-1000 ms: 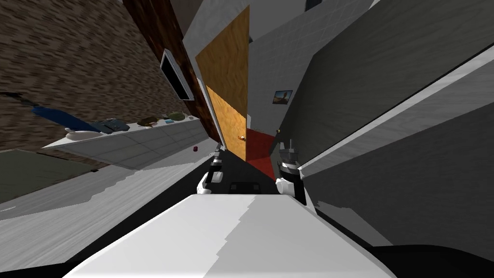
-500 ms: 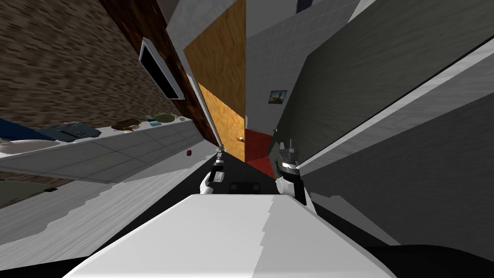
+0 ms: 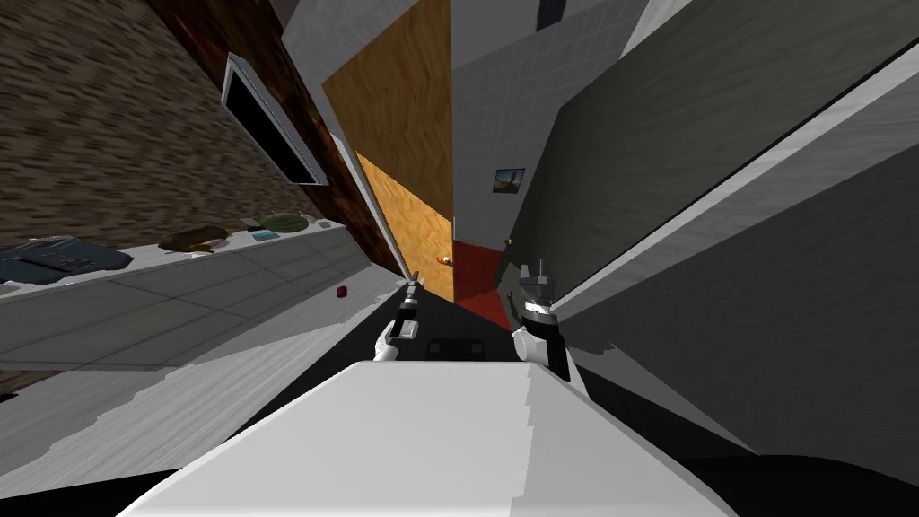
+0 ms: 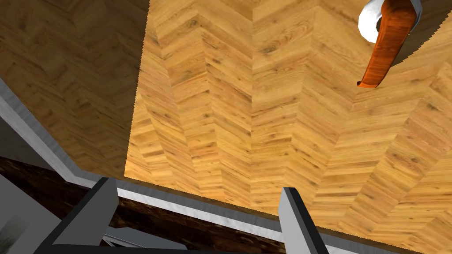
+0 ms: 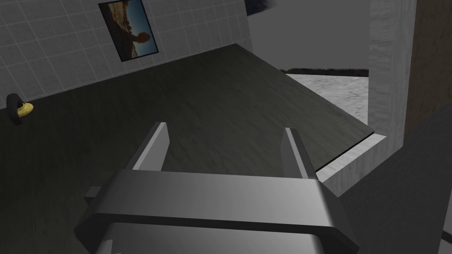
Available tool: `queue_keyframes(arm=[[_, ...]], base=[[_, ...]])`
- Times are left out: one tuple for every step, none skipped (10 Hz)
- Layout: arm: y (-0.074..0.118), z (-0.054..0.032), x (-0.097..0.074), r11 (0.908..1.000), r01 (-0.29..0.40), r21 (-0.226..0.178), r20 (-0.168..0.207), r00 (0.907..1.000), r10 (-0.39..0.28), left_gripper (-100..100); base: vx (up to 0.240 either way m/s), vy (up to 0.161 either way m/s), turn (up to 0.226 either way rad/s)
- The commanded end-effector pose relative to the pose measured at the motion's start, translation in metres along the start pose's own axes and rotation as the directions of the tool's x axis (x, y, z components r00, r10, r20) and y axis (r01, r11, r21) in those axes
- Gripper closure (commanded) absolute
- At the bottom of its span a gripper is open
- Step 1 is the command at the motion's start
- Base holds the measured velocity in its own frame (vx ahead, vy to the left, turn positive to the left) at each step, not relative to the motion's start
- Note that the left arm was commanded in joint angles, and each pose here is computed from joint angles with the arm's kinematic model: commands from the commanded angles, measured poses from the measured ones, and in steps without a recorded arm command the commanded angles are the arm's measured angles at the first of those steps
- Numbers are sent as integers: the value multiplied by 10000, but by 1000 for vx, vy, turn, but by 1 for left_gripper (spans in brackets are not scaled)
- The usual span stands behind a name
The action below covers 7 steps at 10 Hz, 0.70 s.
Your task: Push the door open
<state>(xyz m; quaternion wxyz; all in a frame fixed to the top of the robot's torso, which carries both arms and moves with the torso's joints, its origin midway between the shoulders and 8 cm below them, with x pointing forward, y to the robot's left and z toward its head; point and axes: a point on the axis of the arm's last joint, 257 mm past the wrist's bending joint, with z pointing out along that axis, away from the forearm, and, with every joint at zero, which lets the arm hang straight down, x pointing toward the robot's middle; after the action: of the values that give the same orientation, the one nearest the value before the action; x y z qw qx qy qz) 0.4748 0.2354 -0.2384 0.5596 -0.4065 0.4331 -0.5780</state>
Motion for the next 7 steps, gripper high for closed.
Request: queue_keyframes(arm=[[116, 0, 34, 9998, 30, -171, -51, 10000, -30, -100], [145, -13, 31, 9997, 28, -240, -46, 10000, -29, -100], [231, -22, 46, 9992, 41, -391, -78, 10000, -44, -100], [315, -32, 59, 9985, 51, -542, -109, 9999, -57, -100], [393, -43, 74, 9976, 64, -684, -136, 9999, -74, -100], [470, -55, 88, 9966, 75, -826, -163, 9998, -89, -100], [541, -65, 103, 9954, 84, -955, -190, 9998, -103, -100]], base=[[57, 68, -174], [37, 57, -63], [25, 53, -81], [43, 75, -191], [58, 91, -167], [56, 103, -179], [54, 114, -171]])
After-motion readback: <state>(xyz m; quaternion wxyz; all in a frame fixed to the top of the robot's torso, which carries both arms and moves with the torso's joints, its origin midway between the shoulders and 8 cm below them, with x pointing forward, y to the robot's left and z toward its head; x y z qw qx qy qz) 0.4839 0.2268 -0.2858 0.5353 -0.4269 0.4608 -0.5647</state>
